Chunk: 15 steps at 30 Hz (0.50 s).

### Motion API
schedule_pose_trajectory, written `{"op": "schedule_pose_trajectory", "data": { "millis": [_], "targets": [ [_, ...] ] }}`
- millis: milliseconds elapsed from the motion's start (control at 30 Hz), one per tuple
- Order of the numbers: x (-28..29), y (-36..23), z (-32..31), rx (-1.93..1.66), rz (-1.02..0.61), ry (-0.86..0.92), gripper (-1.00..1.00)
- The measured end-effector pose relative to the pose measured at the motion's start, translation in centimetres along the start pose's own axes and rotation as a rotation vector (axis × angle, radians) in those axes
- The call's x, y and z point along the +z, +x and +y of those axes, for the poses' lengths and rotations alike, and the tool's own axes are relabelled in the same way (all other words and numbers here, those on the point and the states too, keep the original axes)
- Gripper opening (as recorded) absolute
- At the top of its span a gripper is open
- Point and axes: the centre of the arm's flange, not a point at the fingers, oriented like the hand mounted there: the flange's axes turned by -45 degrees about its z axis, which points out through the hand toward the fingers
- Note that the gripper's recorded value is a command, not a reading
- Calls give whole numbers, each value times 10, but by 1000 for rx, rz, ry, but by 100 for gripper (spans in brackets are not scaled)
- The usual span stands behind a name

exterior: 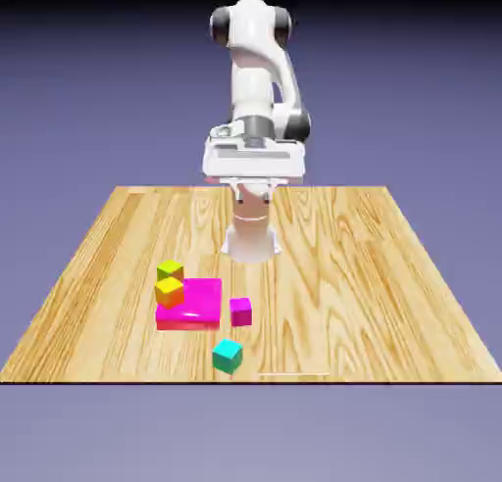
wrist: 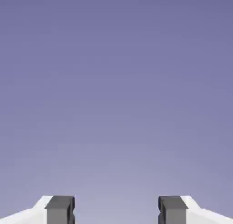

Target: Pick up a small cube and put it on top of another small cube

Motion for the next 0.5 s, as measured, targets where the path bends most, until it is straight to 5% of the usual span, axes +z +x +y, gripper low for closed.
{"op": "schedule_pose_trajectory", "data": {
  "millis": [500],
  "targets": [
    [155,-186,91,1333,-881,-207,0]
  ]
}}
